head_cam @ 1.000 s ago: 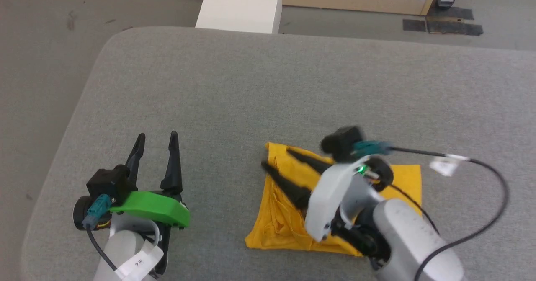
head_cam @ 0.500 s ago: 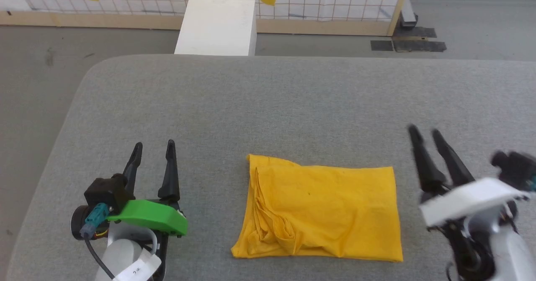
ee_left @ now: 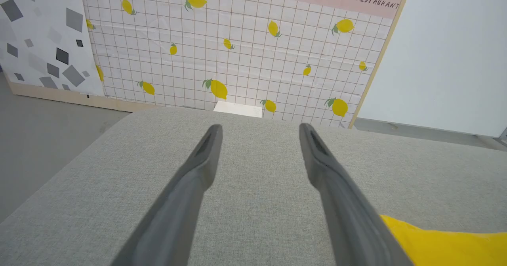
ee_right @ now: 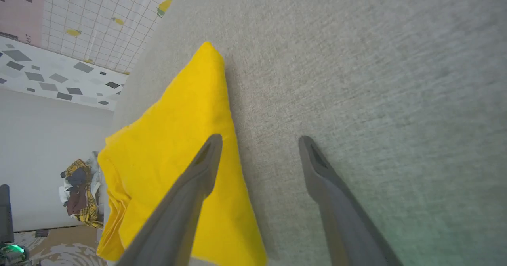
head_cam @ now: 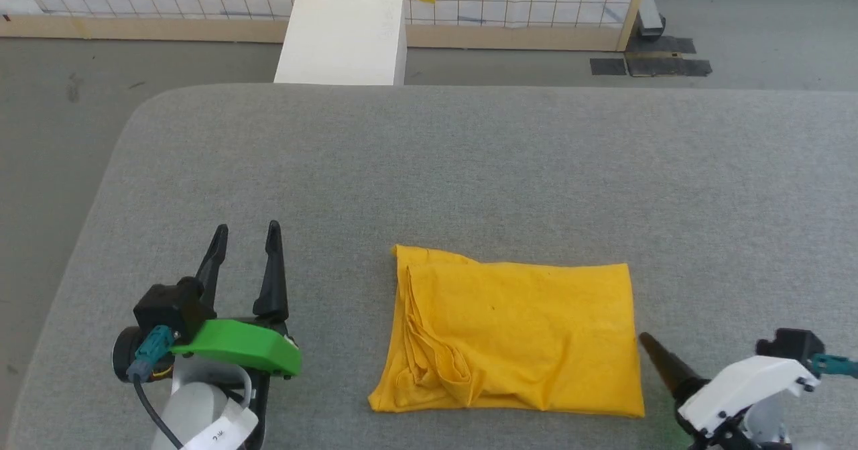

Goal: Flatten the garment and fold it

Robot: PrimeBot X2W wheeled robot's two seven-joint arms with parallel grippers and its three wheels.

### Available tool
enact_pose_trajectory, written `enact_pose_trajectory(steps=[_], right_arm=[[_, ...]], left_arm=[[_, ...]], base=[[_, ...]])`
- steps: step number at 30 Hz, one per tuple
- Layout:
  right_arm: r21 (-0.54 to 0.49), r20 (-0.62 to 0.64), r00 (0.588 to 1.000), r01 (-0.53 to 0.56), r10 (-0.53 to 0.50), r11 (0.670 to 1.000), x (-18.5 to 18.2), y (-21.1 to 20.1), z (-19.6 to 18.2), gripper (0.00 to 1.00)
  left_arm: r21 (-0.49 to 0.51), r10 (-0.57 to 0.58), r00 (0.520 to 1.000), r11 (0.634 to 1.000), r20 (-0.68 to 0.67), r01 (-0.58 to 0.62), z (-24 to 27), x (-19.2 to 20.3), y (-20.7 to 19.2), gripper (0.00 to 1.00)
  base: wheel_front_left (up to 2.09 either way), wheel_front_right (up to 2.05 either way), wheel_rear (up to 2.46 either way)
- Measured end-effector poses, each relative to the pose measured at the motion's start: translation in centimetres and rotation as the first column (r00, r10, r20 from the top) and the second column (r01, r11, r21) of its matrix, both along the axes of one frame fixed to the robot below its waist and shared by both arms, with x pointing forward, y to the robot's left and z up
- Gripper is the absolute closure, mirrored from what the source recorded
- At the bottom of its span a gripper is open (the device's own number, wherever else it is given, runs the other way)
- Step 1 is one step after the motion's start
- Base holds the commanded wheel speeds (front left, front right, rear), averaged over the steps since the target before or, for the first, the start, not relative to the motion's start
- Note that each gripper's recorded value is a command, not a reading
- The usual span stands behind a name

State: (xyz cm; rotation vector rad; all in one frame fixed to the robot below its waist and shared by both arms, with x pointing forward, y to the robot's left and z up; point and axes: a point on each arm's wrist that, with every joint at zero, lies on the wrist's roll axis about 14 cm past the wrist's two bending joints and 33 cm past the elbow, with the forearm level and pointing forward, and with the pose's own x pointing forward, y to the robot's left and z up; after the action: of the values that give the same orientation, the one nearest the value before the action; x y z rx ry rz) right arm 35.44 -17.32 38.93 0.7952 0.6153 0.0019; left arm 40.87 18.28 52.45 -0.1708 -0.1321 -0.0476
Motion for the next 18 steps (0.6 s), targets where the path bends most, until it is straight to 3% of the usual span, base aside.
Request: enact_pose_trajectory(steps=[5,10,11,12,14,15,18], right_arm=[[0.070,-0.006,0.998,-0.062,0.062,0.996,1.2,2.6,0.2,0.00],[0.036,-0.051,0.984,-0.167,0.169,0.985,1.2,4.6,-0.5,0.00],[0.016,-0.075,0.970,-0.232,0.233,0.973,1.3,5.6,-0.6,0.22],[0.008,-0.083,0.964,-0.253,0.252,0.968,1.3,5.9,-0.7,0.59],[-0.017,-0.094,0.956,-0.281,0.278,0.960,1.2,6.1,-0.7,0.91],[-0.033,-0.097,0.954,-0.289,0.285,0.957,1.2,6.0,-0.7,1.00],[-0.103,-0.108,0.948,-0.309,0.298,0.945,1.3,5.4,-0.6,1.00]], left_arm=[[0.001,0.012,1.000,1.000,-0.009,-0.012,-0.3,-0.1,0.4,0.00],[0.002,0.023,1.000,1.000,-0.015,-0.023,-0.5,-0.3,0.8,0.00],[0.003,0.029,0.999,1.000,-0.017,-0.029,-0.6,-0.4,1.0,0.00],[0.003,0.031,0.999,1.000,-0.018,-0.031,-0.6,-0.4,1.1,0.00],[0.003,0.032,0.999,0.999,-0.019,-0.032,-0.6,-0.4,1.1,0.00],[0.003,0.032,0.999,1.000,-0.019,-0.031,-0.6,-0.4,1.1,0.00],[0.002,0.030,0.999,1.000,-0.020,-0.030,-0.7,-0.3,1.1,0.00]], base=[[0.00,0.00,0.00],[0.00,0.00,0.00],[0.00,0.00,0.00],[0.00,0.00,0.00],[0.00,0.00,0.00],[0.00,0.00,0.00],[0.00,0.00,0.00]])
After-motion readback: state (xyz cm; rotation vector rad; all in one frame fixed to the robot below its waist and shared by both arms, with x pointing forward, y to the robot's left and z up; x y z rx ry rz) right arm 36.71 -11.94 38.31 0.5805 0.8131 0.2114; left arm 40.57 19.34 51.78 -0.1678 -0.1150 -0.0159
